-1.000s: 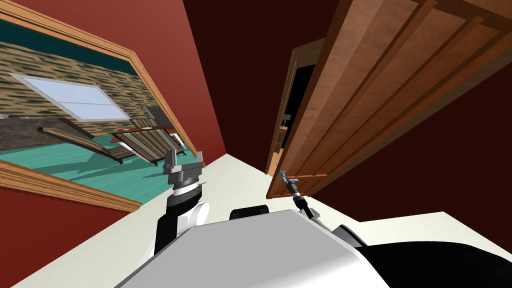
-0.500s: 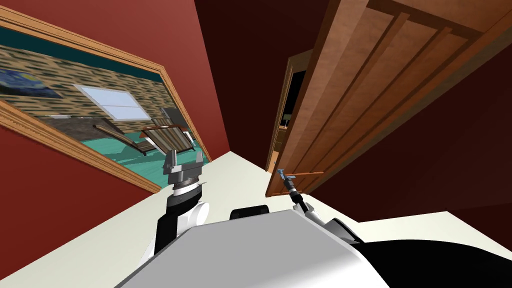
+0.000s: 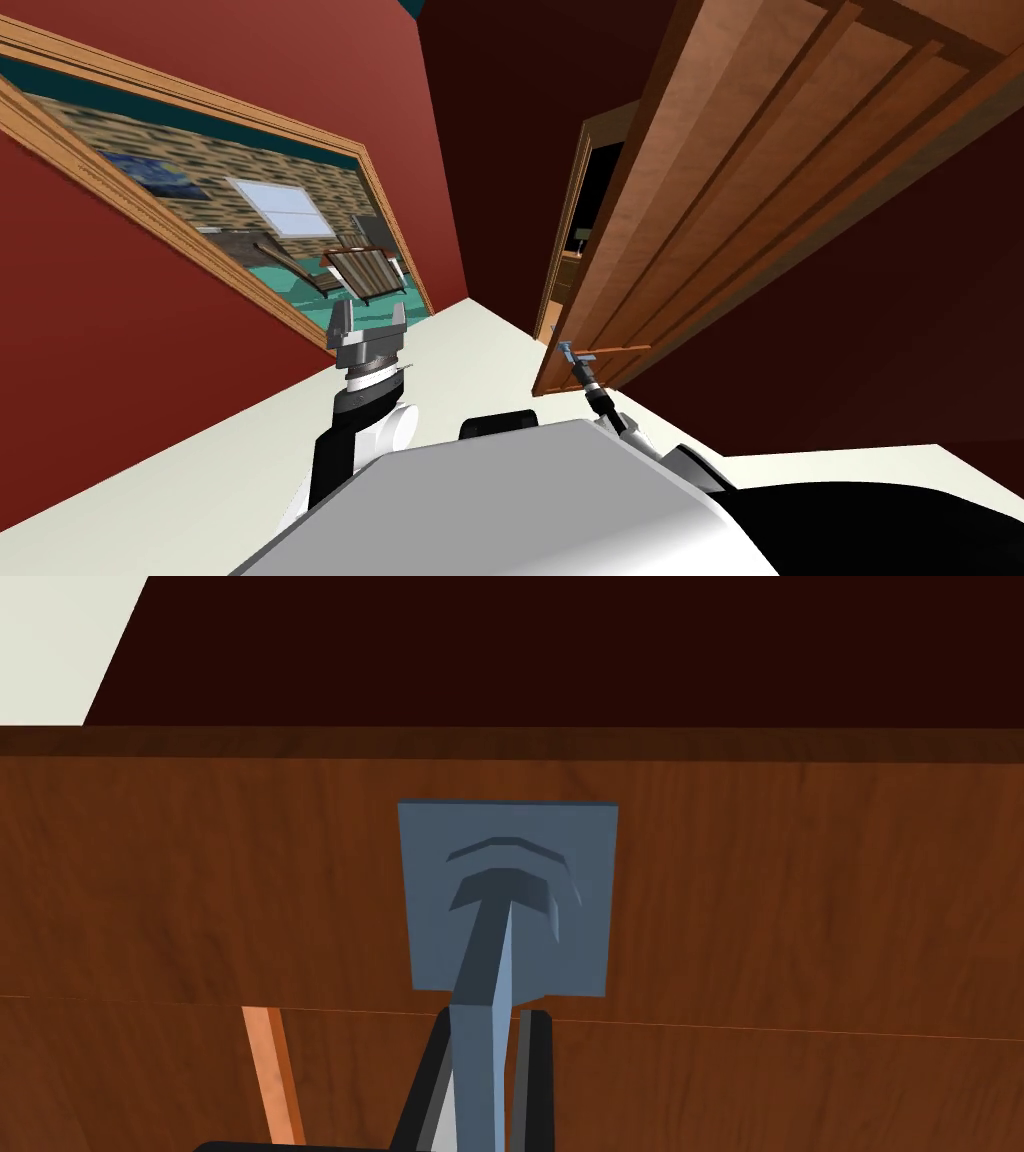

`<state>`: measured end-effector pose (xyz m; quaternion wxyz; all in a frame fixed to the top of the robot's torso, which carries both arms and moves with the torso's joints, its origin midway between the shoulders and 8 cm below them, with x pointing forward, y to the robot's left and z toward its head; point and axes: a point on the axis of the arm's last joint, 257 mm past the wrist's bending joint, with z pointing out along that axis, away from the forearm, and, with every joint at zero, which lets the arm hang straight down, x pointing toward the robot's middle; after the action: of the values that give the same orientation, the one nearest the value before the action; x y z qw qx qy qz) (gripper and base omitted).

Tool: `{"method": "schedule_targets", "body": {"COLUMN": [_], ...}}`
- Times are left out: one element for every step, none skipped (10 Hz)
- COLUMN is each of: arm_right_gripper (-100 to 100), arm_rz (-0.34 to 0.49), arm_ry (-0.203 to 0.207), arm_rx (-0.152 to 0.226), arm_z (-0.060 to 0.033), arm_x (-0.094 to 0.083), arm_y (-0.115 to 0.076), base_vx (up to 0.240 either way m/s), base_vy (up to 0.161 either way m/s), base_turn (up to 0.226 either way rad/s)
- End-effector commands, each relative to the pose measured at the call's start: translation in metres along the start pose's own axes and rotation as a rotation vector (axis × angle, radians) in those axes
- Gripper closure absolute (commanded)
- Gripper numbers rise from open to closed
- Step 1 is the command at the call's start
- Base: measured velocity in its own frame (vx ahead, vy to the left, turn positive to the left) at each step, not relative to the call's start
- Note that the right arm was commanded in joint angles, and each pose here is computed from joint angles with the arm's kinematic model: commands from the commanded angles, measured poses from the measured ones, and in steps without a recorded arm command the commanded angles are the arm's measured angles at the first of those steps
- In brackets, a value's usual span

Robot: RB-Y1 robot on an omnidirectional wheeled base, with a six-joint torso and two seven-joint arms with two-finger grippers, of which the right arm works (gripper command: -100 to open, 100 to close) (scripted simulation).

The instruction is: Pull the door open

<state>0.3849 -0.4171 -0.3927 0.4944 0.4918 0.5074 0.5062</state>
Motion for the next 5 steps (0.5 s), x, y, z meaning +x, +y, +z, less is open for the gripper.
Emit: {"method": "schedule_targets", "body": {"arm_right_gripper": [100, 100, 100, 100, 100], "arm_rz": [0.002, 0.002, 0.003, 0.003, 0.005], "arm_ry": [0.015, 0.023, 0.030, 0.036, 0.036], "arm_rx": [0.002, 0.002, 0.001, 0.001, 0.003], "arm_z": [-0.0130, -0.0199, -0.0261, -0.0312, -0.0277], "arm_x": [-0.002, -0.004, -0.006, -0.007, -0.003], "arm_y": [-0.002, -0.001, -0.001, 0.000, -0.002], "base_vx": [-0.201, -0.226, -0.222, -0.215, -0.100], "base_vy": [-0.093, -0.056, -0.097, -0.093, -0.029], "base_turn": [0.195, 0.163, 0.147, 0.143, 0.029]}}
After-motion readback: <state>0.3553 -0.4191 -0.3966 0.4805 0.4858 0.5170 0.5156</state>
